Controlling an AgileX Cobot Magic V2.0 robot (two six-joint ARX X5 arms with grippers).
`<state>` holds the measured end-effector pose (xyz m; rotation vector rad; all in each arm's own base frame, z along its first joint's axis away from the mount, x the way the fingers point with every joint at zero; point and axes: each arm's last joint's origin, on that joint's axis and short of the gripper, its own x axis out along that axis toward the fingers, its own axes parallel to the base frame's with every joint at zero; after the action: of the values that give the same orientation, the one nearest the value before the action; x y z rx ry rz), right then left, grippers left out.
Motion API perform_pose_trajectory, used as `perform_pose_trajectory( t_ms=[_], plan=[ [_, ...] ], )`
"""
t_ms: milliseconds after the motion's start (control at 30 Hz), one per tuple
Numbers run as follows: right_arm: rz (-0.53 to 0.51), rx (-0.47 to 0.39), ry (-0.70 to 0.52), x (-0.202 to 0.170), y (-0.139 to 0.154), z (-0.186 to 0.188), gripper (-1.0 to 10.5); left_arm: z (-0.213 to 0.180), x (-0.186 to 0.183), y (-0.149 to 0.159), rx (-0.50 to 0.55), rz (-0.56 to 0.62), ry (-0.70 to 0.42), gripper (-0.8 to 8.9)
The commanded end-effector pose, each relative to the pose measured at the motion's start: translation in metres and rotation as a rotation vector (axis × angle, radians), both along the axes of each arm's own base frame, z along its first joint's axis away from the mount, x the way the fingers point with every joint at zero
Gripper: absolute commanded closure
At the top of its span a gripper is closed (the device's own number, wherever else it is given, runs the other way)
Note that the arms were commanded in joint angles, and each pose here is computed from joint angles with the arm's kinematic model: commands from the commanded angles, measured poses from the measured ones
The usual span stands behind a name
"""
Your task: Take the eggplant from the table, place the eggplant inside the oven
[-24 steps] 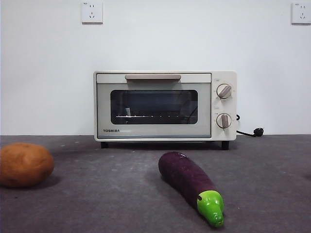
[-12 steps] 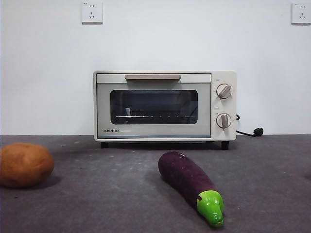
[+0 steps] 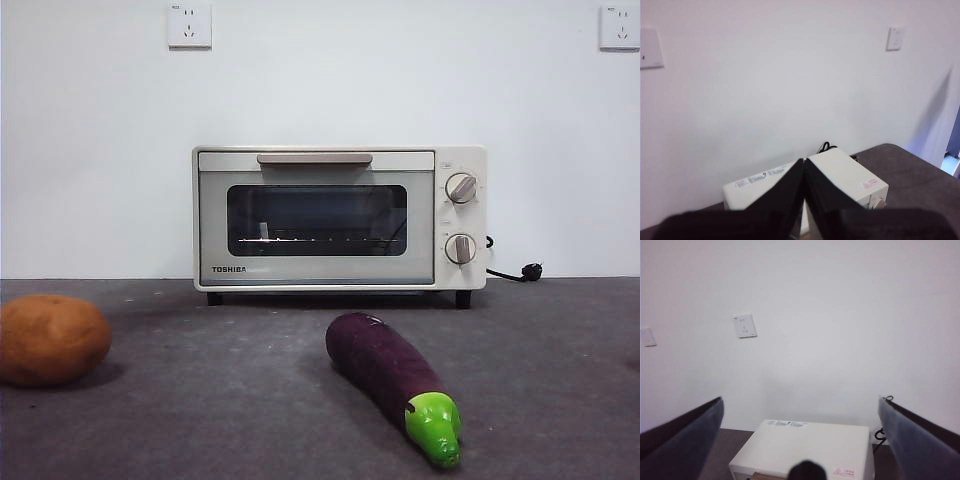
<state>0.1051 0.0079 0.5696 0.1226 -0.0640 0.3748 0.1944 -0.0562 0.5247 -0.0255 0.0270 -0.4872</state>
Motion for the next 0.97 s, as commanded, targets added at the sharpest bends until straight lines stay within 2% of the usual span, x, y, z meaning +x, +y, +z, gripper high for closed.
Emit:
perform_pose_trajectory(
  t_ms=[33, 200, 433, 600, 967],
  plan=[
    [0.013, 0.01, -0.001, -0.003, 0.0, 0.001, 3.1, -0.002, 0.008, -0.003, 0.012, -0.009, 0.0, 8.19],
    [0.019, 0.01, 0.003, -0.003, 0.001, 0.001, 3.1, -0.012, 0.031, -0.01, 0.019, -0.058, 0.037, 8.19],
    [0.032, 0.01, 0.027, -0.003, 0.001, -0.002, 3.1, -0.037, 0.077, -0.022, 0.051, -0.061, 0.111, 8.19],
    [0.048, 0.009, 0.044, -0.003, 0.001, -0.003, 3.1, -0.068, 0.119, -0.035, 0.062, -0.137, 0.196, 8.19],
    [0.049, 0.009, 0.085, 0.0, 0.001, -0.007, 3.1, -0.139, 0.19, -0.055, 0.079, -0.193, 0.348, 8.19]
  ],
)
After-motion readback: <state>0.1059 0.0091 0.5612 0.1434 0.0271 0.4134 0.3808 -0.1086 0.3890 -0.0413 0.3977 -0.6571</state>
